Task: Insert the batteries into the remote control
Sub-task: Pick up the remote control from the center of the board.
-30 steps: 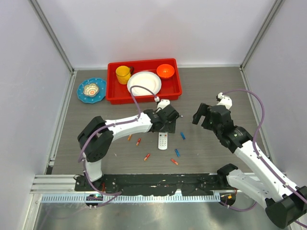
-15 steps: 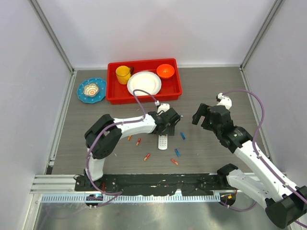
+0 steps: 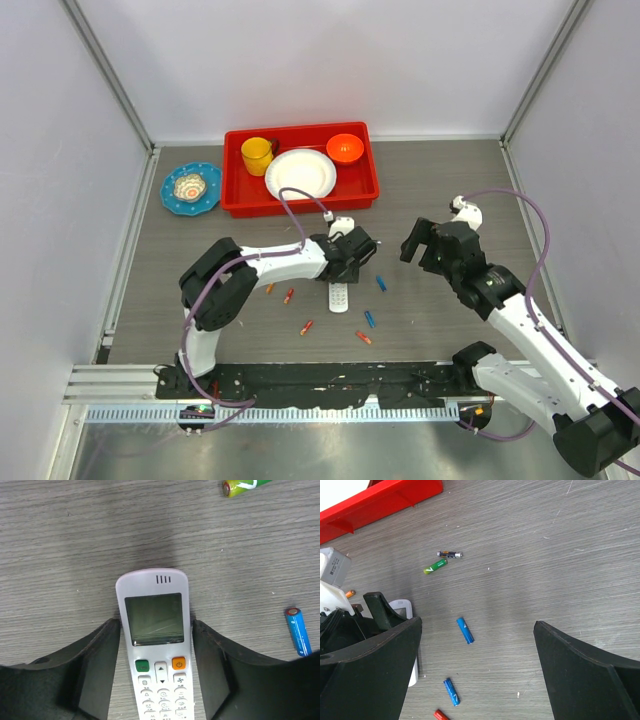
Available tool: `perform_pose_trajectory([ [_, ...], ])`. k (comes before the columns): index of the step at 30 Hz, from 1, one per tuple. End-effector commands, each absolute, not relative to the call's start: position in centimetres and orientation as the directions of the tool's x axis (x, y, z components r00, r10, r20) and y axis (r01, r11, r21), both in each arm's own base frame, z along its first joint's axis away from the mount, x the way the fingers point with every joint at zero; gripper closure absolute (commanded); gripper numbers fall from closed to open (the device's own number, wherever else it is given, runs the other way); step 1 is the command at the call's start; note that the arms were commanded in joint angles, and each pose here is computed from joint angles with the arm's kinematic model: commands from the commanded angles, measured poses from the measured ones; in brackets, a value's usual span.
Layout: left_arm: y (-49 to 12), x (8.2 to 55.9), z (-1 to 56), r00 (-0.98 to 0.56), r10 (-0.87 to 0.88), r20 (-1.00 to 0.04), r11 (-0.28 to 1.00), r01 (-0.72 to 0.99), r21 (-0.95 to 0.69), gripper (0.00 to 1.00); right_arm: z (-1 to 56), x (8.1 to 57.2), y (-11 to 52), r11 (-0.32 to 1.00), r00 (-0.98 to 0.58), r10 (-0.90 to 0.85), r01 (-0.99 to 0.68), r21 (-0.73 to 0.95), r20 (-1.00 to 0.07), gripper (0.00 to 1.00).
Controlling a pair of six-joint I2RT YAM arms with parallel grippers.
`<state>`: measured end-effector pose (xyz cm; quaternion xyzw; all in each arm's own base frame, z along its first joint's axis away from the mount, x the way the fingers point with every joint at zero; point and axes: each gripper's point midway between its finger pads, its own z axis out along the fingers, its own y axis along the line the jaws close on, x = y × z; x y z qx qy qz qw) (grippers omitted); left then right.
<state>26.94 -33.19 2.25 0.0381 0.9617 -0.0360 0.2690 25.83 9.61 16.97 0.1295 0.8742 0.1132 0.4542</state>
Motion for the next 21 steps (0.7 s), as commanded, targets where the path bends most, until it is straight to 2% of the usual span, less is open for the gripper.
perform_pose_trajectory([
  [1, -34.2, 26.8, 1.7, -0.850, 0.023, -0.526, 0.991, 0.091, -0.103, 0.42, 17.5, 25.8, 9.8, 0.932, -0.534, 0.349, 0.116, 0.342, -0.770, 0.00],
  [3, -34.4, 26.6, 1.8, -0.850, 0.017, -0.527, 0.988, 0.095, -0.121, 0.44, 17.4, 25.6, 9.7, 0.934, -0.537, 0.347, 0.119, 0.338, -0.769, 0.00],
  [6, -34.5, 26.7, 2.0, -0.846, 0.004, -0.534, 0.986, 0.091, -0.137, 0.53, 17.5, 25.6, 9.4, 0.936, -0.536, 0.345, 0.130, 0.329, -0.770, 0.01],
  [7, -34.8, 26.8, 2.7, -0.839, -0.006, -0.544, 0.983, 0.093, -0.156, 0.61, 17.6, 25.5, 9.5, 0.935, -0.538, 0.345, 0.128, 0.330, -0.769, 0.00],
  [9, -34.7, 27.0, 3.8, -0.826, -0.023, -0.563, 0.979, 0.095, -0.178, 0.69, 18.0, 25.5, 9.8, 0.932, -0.537, 0.349, 0.116, 0.343, -0.768, 0.00],
  [10, -34.8, 27.0, 4.4, -0.819, -0.027, -0.574, 0.977, 0.101, -0.190, 0.77, 18.2, 25.6, 9.8, 0.931, -0.534, 0.351, 0.112, 0.347, -0.769, 0.00],
  [15, -33.7, 27.4, 11.5, -0.753, -0.130, -0.645, 0.929, 0.135, -0.345, 1.00, 19.8, 26.0, 10.8, 0.910, -0.510, 0.388, 0.081, 0.406, -0.767, 0.00],
  [17, -32.1, 27.4, 14.1, -0.735, -0.188, -0.652, 0.891, 0.151, -0.427, 1.00, 19.9, 26.0, 11.5, 0.895, -0.505, 0.407, 0.052, 0.444, -0.761, 0.00],
  [21, -29.9, 27.3, 19.7, -0.667, -0.334, -0.666, 0.755, 0.235, -0.613, 1.00, 22.1, 25.2, 16.0, 0.796, -0.552, 0.418, -0.159, 0.584, -0.721, 0.01],
])
